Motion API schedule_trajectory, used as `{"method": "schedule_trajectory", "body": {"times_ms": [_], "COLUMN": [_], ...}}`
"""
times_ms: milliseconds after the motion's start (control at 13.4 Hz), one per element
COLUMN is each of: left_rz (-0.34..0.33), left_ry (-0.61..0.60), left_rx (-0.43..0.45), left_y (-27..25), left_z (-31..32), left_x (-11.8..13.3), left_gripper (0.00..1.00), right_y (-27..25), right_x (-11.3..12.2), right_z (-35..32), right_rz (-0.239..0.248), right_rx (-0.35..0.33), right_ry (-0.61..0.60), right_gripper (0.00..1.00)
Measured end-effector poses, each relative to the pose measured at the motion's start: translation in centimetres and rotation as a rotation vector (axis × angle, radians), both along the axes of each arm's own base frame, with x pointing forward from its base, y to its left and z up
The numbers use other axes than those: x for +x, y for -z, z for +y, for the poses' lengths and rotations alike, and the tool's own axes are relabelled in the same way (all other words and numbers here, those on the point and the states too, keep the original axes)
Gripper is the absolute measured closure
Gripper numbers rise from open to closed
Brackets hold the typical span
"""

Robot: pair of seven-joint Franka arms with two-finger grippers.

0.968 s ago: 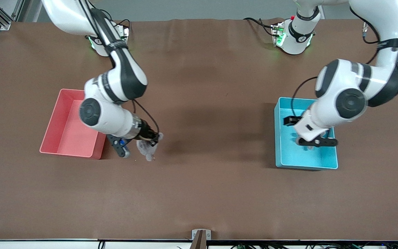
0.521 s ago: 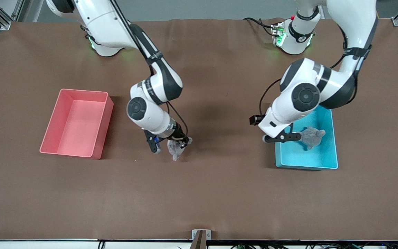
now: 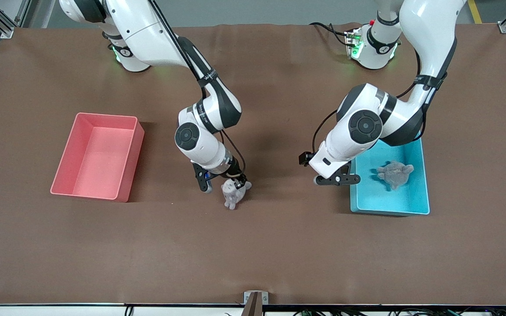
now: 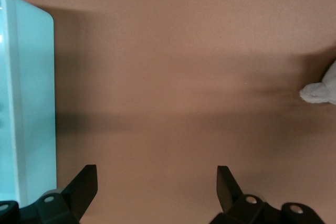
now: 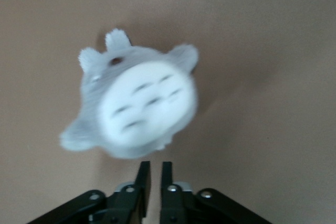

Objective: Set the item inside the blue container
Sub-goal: 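Set the second plush on mid-table and open the right gripper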

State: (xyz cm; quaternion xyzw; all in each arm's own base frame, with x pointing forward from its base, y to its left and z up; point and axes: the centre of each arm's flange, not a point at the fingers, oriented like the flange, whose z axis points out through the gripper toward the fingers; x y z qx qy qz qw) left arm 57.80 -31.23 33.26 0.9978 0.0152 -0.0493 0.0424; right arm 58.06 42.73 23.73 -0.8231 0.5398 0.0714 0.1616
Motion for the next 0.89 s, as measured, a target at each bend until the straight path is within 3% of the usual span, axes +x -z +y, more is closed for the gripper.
{"method": "schedule_trajectory", "body": {"times_ms": [298,596,894], "left_rz": [-0.015,-0.056,-0.059], "left_ry": [-0.006,0.000,-0.051], "left_rx": [-0.017,-0.061,-0.098], "left_y": [0.8,0.3,1.2], "left_z": [-0.2,-2.4,-4.9], "left_x": [0.5,1.0,2.5], "left_gripper": [0.00,0.00,0.00], "right_y": [0.0,-3.3,-9.0], "right_x": [-0.7,1.6,4.6], "right_z": [1.4,0.8,-5.2], "right_rz": [-0.011,-0.029,-0.010], "right_rx": [0.004,0.004,-0.101], "right_ry": [-0.020,-0.042,-0.240], "right_gripper": [0.40,0.01,0.00]}}
